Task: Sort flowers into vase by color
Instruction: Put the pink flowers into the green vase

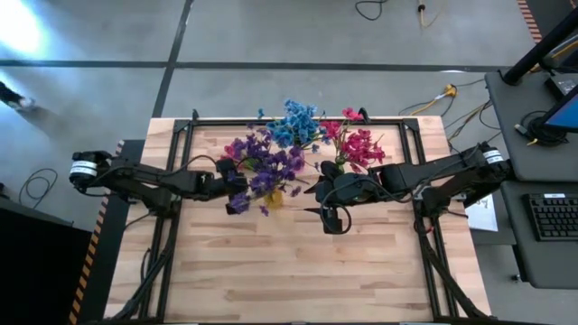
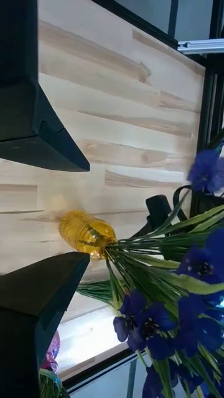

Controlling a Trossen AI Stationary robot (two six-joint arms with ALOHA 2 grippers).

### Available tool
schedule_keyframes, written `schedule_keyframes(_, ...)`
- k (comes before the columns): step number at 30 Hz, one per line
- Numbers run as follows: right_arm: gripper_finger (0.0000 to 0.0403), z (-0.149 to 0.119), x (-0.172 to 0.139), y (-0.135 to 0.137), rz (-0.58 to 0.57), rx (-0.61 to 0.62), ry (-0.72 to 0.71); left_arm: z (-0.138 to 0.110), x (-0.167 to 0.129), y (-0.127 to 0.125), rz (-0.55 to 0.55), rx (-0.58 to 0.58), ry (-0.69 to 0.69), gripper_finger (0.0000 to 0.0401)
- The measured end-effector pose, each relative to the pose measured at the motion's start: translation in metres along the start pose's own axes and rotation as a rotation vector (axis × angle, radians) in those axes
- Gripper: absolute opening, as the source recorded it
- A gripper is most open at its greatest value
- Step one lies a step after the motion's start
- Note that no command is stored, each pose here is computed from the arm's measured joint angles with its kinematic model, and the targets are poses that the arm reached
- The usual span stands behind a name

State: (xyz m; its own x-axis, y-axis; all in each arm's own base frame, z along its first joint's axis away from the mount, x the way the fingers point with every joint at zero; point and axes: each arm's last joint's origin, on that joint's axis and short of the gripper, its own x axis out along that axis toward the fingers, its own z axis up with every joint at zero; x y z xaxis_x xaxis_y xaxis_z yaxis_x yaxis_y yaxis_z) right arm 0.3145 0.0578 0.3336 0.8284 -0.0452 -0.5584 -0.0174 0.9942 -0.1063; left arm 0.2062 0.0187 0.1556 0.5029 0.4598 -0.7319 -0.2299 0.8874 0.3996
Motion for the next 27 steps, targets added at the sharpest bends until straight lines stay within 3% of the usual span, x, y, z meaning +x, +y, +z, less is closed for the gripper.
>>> schedule_keyframes(14, 0.0217, 0.000, -0.004, -0.001, -0.001, 0.036, 0.005, -0.003, -0.016, -0.008, -0.066, -0.068, 0.121, 0.0278)
schedule_keyframes(27, 0.0216, -0.004, -0.019, -0.004, 0.003, 0.129, 0.050, 0.003, -0.045, -0.003, -0.089, -0.146, 0.103, 0.0278)
